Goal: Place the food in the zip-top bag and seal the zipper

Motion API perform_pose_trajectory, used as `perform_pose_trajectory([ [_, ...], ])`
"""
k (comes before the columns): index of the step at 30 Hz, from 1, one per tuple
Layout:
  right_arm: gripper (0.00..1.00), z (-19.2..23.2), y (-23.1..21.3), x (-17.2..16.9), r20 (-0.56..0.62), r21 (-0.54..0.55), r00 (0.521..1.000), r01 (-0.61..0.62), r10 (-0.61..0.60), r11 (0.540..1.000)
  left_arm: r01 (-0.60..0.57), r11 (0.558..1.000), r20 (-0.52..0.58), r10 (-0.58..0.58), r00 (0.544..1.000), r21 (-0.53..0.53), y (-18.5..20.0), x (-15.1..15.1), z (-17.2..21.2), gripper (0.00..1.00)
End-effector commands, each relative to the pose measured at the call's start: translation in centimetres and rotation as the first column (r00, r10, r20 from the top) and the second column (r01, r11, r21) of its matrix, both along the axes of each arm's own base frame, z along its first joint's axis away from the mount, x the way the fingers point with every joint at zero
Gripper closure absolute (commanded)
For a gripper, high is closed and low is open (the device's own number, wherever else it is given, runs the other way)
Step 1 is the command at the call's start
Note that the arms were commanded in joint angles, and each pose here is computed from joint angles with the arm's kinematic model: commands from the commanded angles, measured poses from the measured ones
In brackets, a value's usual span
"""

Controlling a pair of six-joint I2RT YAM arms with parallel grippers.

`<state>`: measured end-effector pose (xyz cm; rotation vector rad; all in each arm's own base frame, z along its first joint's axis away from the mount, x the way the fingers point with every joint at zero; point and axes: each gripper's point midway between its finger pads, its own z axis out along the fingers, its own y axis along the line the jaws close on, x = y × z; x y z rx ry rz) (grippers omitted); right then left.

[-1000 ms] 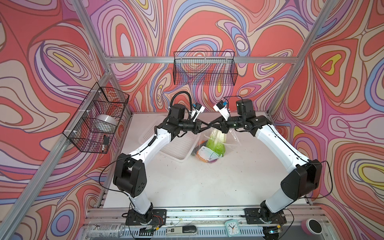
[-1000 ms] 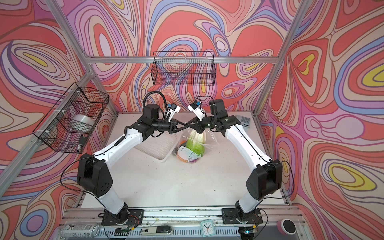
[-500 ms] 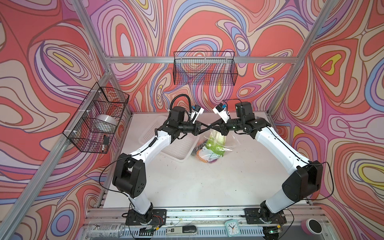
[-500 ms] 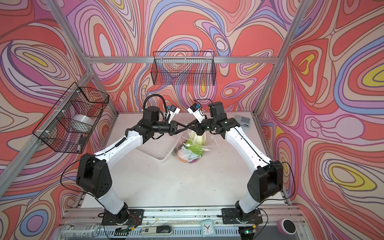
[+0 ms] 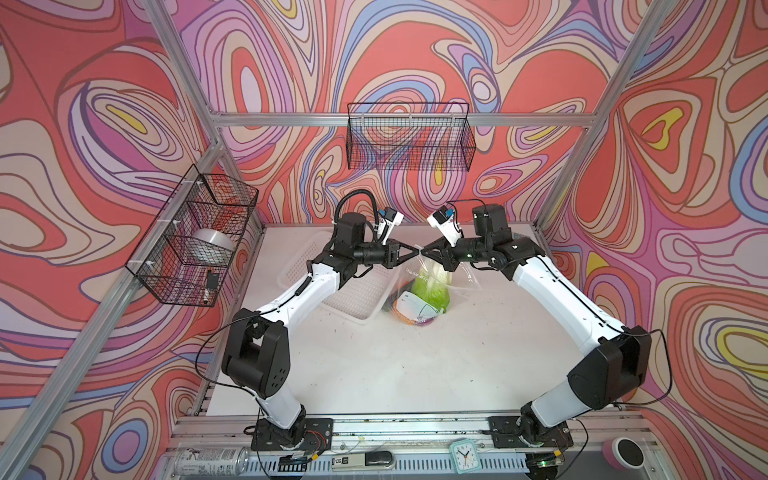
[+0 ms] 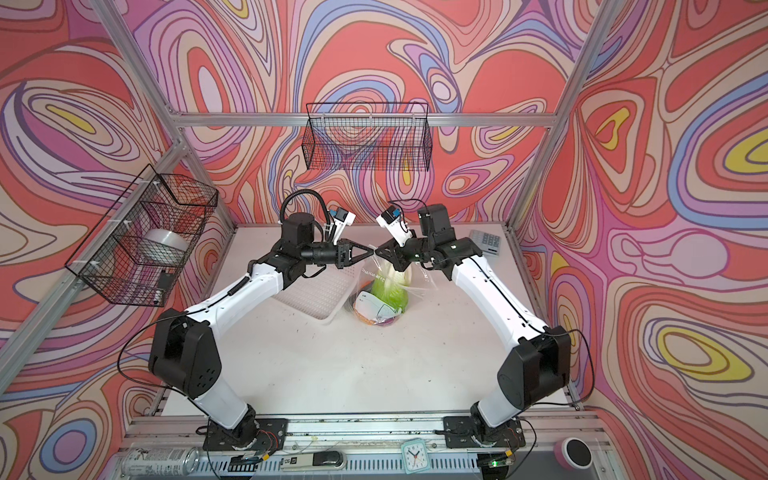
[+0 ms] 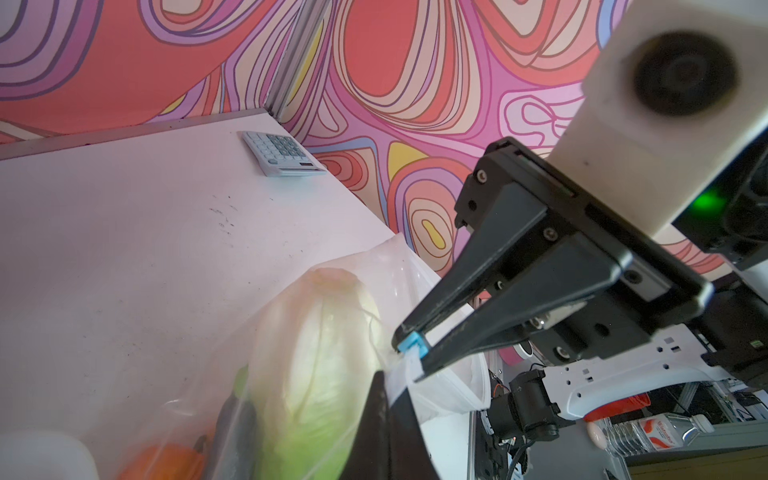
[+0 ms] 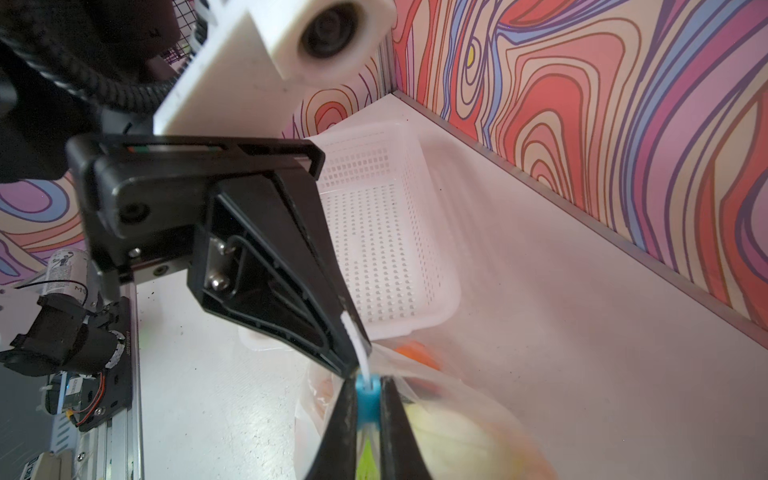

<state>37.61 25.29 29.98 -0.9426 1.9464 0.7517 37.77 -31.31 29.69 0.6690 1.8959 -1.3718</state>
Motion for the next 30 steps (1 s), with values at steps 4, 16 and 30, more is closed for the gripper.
perform_pose_trajectory([
  [4, 0.88, -2.2, -2.7, -1.4, -0.091, -0.096, 0.99, 0.099, -0.108, 0.99, -0.131, 0.989, 0.091, 0.137, 0.986, -0.073, 3.1, 2.4, 3.6, 1.0],
  [16, 0.88, -4.9, -6.1, -3.9, -0.169, -0.21, 0.951, 0.222, -0.259, 0.952, -0.222, 0.973, 0.06, 0.226, 0.972, -0.066, 4.6, 4.5, 2.6, 1.0],
  [30, 0.86, -6.7, -8.7, -9.4, -0.283, -0.251, 0.894, 0.28, -0.347, 0.927, -0.232, 0.97, 0.036, 0.235, 0.971, -0.075, 4.4, 5.0, 1.8, 1.0],
])
